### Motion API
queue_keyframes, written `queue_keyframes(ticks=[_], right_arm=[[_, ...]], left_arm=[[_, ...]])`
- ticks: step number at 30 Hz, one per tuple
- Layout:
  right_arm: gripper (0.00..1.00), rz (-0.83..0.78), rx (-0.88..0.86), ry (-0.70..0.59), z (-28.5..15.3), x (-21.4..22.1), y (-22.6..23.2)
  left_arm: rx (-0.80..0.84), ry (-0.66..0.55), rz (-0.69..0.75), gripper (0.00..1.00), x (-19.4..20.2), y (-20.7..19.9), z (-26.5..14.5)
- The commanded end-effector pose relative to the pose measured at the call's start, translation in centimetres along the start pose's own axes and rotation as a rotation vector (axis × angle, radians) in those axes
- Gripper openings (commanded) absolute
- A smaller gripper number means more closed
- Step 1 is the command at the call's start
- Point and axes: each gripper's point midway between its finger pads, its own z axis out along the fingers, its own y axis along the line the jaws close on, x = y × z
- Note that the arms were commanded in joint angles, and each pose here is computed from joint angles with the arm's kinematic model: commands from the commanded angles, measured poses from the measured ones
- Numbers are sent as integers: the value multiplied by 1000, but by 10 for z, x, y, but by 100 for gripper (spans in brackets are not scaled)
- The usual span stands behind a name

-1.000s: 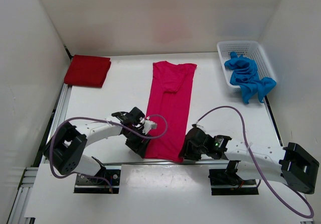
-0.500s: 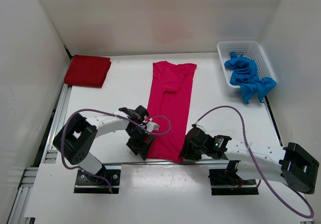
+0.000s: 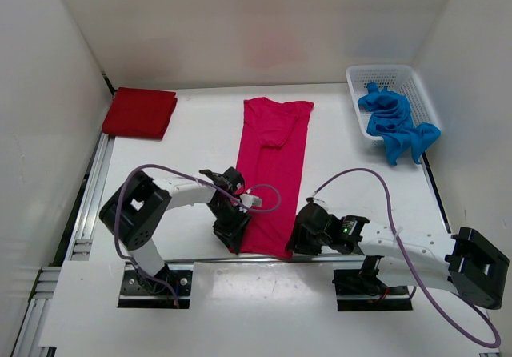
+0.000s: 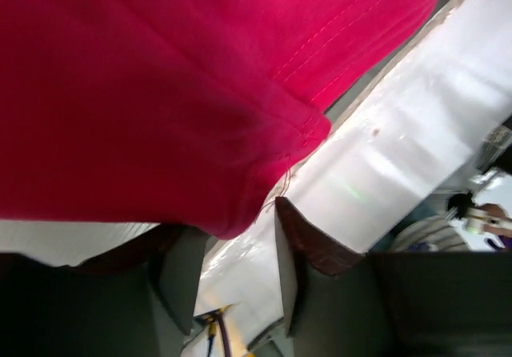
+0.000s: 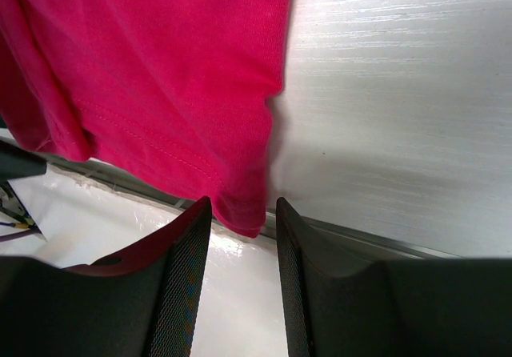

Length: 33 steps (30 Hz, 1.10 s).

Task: Fold and stack the t-shirts
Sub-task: Grab the bottom of the folded rectangular tshirt with both arms, then fold the folded rectangular tshirt in 1/3 of the way

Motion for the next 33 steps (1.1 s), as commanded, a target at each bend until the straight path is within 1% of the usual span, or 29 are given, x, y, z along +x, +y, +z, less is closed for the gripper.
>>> queue_keyframes(ticks=[1, 4, 5, 9, 12, 13, 17, 19, 23, 24, 25, 26, 27, 28, 29, 30, 31, 32, 33], right_arm=[[43, -21, -5, -34, -4, -9, 8], [43, -21, -10, -23, -3, -7, 10], [43, -22, -7, -7, -2, -4, 9], [43, -30, -21, 34, -2, 4, 12], [32, -30, -8, 54, 0, 9, 7], [23, -30, -18, 49, 1, 8, 10], [0, -38, -31, 18, 0, 1, 16], [0, -56, -63, -6, -5, -8, 31], [0, -56, -69, -100, -22, -35, 45], [0, -55, -60, -123, -25, -44, 46], [0, -56, -76, -155, -33, -57, 56], [0, -39, -56, -176, -37, -70, 53], [0, -65, -41, -189, -39, -79, 52], [0, -67, -57, -221, -46, -94, 62], [0, -72, -21, -231, -44, -110, 53], [0, -72, -8, -234, -46, -119, 52], [0, -74, -28, -256, -52, -135, 61], [0, -80, 6, -263, -49, -152, 53], [0, -87, 6, -265, -49, -163, 55]], left_arm=[[-113, -50, 81, 43, -17, 31, 17], [-124, -33, 71, 29, -10, 35, 20], [-124, -33, 71, 22, -10, 35, 20], [-123, -65, 77, 10, -14, 34, 13], [-113, -80, 76, 10, -14, 32, 10], [-113, -85, 68, 10, -15, 34, 8], [-102, -123, 91, 10, -19, 25, -1], [-113, -147, 104, 10, -30, 20, -12], [-219, -198, 119, 10, -60, 14, -50], [-233, -224, 121, 10, -79, 11, -64], [-243, -176, 96, 10, -73, 9, -69], [-245, -166, 73, 10, -78, 11, -75], [-246, -158, 56, 10, -82, 12, -80], [-248, -178, 26, 10, -98, 18, -92], [-236, -174, 3, 10, -101, 19, -98], [-237, -195, -7, 10, -110, 23, -103], [-241, -229, -24, 10, -125, 29, -115], [-255, -250, -29, 10, -135, 34, -121], [-257, -261, -38, 10, -142, 38, -127]])
